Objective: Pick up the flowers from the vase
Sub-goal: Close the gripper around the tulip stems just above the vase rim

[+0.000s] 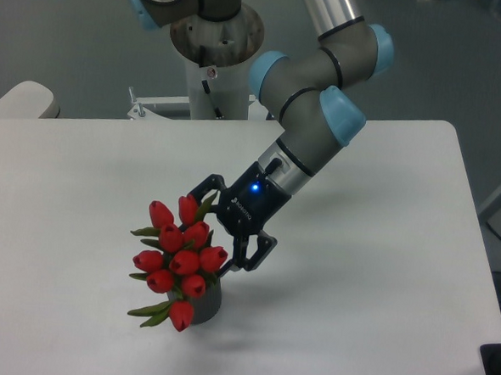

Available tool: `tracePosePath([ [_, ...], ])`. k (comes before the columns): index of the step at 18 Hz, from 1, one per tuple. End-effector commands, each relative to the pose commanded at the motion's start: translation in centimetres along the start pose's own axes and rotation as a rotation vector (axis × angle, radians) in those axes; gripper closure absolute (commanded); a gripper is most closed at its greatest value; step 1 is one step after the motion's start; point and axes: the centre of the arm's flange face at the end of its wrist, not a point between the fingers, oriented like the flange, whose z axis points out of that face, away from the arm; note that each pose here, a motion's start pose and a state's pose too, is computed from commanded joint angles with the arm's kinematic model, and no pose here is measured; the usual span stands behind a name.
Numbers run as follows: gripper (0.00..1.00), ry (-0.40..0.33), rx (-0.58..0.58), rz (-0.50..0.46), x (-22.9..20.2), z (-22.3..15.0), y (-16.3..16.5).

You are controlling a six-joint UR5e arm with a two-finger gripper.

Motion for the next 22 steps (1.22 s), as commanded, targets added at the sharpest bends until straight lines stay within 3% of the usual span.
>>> tracePosePath([
  [10, 0.01, 0.014, 0.041, -0.007, -0.29, 0.65, 0.35],
  [12, 0.16, 0.017, 0.048, -0.008, -0.29, 0.69, 0.35],
  [22, 0.38, 0.02, 0.069, -0.008, -0.82, 0.68, 0.31],
])
